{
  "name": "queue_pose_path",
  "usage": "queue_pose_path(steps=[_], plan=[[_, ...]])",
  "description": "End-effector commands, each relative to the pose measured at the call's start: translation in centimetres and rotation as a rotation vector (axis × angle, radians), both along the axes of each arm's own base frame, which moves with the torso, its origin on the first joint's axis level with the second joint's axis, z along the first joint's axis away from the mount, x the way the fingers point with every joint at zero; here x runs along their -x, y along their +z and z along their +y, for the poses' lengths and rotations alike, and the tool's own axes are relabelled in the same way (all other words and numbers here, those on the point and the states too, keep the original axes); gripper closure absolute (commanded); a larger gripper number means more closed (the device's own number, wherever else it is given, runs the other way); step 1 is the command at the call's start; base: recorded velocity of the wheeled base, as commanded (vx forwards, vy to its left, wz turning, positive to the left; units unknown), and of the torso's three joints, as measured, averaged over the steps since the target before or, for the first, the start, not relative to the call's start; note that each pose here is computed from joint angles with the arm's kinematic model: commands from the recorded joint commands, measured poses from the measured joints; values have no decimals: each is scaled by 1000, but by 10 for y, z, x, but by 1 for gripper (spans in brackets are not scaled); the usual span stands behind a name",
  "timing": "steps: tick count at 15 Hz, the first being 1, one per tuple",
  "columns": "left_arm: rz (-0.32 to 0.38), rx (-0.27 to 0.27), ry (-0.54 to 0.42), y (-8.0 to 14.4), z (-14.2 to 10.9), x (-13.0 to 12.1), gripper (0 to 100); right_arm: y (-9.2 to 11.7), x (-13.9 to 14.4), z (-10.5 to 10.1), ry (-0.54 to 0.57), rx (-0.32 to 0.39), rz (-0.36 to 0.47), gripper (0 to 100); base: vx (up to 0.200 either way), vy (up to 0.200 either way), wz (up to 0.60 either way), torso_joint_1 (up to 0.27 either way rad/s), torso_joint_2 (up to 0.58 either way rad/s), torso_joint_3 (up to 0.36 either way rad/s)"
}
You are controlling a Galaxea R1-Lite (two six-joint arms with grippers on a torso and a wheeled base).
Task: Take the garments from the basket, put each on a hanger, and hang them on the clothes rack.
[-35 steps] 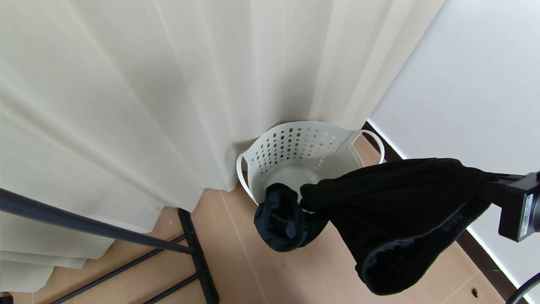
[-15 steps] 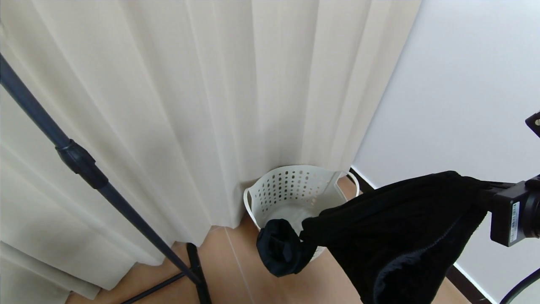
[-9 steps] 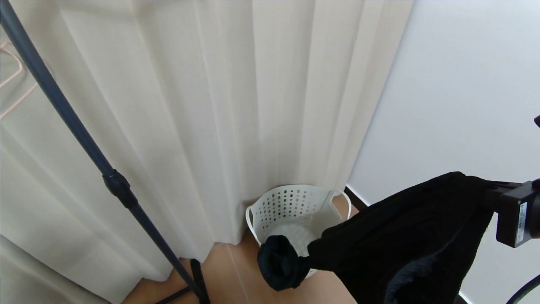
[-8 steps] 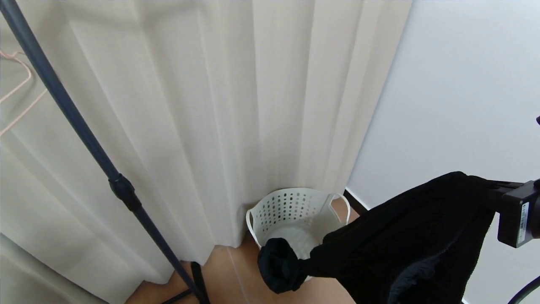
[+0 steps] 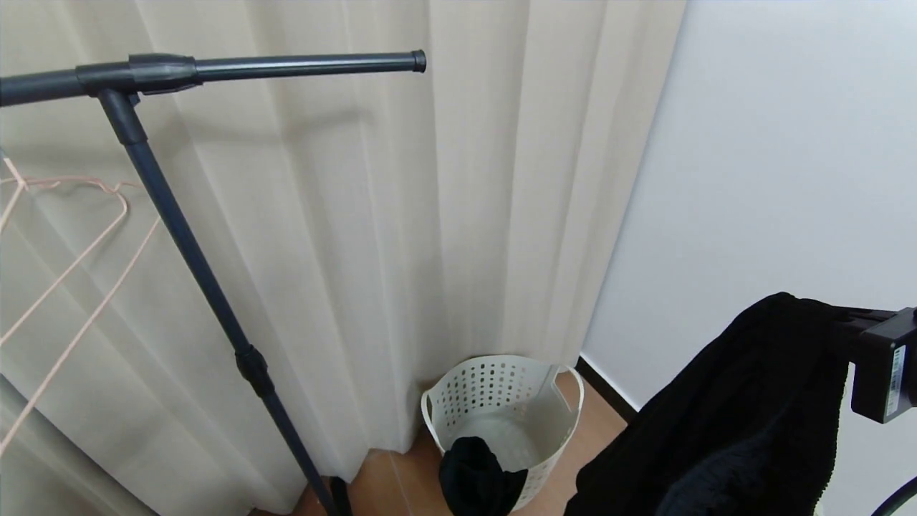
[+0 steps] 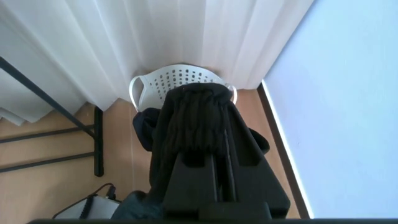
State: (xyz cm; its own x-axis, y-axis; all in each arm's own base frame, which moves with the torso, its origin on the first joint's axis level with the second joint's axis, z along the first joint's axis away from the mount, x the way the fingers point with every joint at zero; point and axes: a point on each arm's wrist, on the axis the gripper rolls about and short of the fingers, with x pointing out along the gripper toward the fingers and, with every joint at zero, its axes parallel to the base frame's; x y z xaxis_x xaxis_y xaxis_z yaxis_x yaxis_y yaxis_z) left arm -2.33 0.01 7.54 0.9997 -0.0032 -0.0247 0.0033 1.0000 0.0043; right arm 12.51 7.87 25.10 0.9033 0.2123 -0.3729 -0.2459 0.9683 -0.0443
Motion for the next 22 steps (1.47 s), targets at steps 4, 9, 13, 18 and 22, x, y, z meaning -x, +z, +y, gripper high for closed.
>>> queue_pose_path(steps=[4,9,13,18,22], plan=[[0,-2,0,0,0,0,0,-3,0,0,8,23,4,100,0,0,0,209,-532,-319],[0,1,0,0,0,0,0,-3,2,-1,8,20,0,100,0,0,0,236,-569,-335],[0,1,0,0,0,0,0,-2,3,-2,9,17,-3,100,0,0,0,243,-557,-312],[0,1,0,0,0,0,0,-3,5,-3,12,22,-7,100,0,0,0,175,-389,-220],[0,1,0,0,0,0,0,-5,10,-7,38,84,-31,100,0,0,0,101,-219,-119]])
